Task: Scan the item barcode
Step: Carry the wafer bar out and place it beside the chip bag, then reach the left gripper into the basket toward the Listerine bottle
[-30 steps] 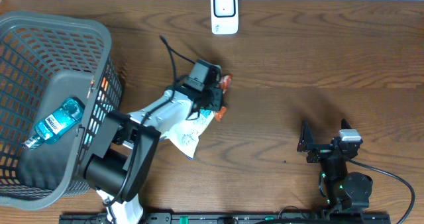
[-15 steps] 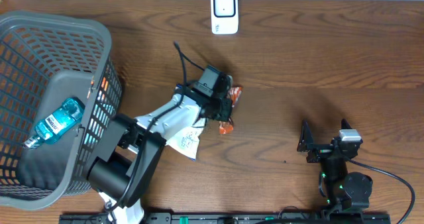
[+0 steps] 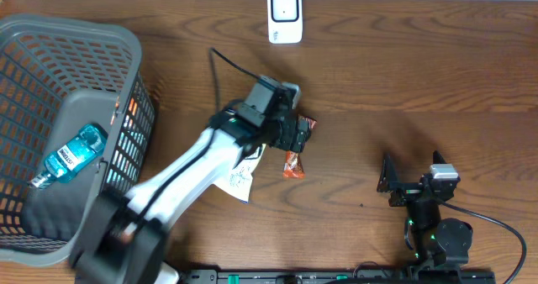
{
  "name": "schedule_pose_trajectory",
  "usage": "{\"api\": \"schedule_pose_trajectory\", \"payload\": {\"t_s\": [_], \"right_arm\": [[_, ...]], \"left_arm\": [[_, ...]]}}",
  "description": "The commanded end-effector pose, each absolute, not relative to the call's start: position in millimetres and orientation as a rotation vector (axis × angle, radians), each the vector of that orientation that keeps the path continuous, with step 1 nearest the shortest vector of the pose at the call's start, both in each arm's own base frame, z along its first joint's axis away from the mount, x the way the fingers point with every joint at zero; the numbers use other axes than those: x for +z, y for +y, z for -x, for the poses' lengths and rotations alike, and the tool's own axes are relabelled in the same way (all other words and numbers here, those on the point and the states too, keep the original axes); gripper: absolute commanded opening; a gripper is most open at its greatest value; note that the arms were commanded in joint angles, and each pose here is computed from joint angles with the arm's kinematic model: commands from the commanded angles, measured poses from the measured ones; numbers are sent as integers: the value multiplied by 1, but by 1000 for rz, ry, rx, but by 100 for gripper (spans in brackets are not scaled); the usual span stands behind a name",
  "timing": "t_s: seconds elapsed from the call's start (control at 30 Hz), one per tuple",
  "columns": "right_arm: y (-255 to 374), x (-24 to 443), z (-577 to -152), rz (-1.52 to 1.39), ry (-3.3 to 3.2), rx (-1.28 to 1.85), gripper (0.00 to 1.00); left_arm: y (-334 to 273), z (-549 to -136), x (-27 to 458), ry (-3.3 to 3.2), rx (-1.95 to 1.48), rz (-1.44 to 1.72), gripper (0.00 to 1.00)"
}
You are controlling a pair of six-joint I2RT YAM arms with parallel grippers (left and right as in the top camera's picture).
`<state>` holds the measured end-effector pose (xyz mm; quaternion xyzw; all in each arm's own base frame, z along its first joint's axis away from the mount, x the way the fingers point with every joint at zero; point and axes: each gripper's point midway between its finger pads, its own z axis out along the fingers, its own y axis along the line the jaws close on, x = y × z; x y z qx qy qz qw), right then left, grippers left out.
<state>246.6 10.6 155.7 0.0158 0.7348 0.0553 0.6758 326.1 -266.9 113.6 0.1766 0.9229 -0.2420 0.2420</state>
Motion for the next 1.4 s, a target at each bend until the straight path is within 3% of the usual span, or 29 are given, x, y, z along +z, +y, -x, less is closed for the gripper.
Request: {"api": "schedule_pose_trajectory", "payload": {"t_s": [0.0,0.1,0.3,0.57,0.93,1.37], "right_arm": [[12,154,-247,-33,1658,129,99],[12,154,-247,-33,1658,129,99],[12,154,-247,-33,1658,129,99],[12,154,-247,-33,1658,129,99],[12,154,-247,-33,1658,129,99],[12,154,-247,-33,1658,129,99]], "left_arm": [[-242,-337,199,2271,-534,-449,94],[-204,-344,250,2124,-360,-309,100],[-99,-344,326,1910,-100,35,98],[28,-332,350,1822,-84,552,98],[172,-284,282,1650,-125,1446,98],[208,-290,180,1749,-54,1816,98]]}}
